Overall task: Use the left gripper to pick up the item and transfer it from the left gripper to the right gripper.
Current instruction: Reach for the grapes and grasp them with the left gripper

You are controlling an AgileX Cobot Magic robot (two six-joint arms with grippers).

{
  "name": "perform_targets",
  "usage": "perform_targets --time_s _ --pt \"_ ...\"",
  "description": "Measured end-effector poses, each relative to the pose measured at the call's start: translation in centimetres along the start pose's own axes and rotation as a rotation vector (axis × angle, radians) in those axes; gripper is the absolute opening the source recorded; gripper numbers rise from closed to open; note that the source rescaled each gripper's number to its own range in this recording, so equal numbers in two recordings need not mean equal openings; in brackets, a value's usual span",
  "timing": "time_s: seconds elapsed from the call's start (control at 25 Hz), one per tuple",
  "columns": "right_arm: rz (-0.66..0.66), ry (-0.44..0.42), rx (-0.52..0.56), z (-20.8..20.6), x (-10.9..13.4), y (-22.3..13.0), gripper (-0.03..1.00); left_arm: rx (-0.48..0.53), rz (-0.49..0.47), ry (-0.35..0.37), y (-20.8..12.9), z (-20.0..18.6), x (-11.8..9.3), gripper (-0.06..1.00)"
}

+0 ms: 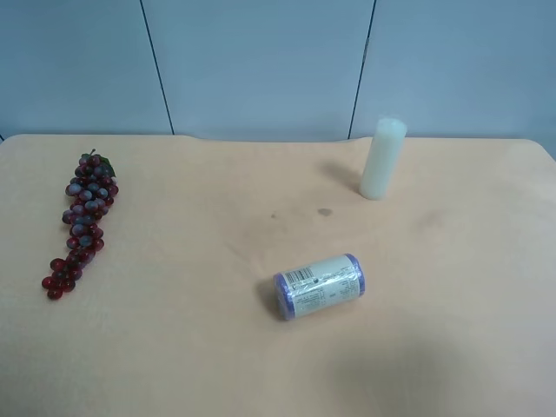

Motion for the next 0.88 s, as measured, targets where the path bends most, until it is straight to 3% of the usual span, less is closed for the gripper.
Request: perform_targets --time_s 0.2,0.4,0.64,0.88 --pt "0.000 0.000 0.000 0.0 0.0 0.0 1.00 0.222 0.009 -0.042 2.8 4.6 0.5 1.00" --pt "0.000 0.000 0.000 0.0 0.0 0.0 1.00 0.390 0.022 -0.089 3.1 11.3 0.1 1.00" --pt "0.000 0.000 0.000 0.0 0.0 0.0 1.00 0.489 0.030 -0.117 2.0 18.5 -1.3 1.00" --pt "0.000 0.000 0.000 0.0 0.0 0.0 1.00 0.534 -0.003 -0.081 0.3 23.8 -2.1 1.00"
Point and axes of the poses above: a point on each arm's last joint axis where the gripper is mounted, z pointing out along that axis toward the gripper, x along the wrist's bending axis when the last joint is at zero, y = z × x, the point moved 9 cm from there along z, pointing out along that axis toward the gripper, and after that the axes turned 6 degrees about z, right-handed, at the moved point
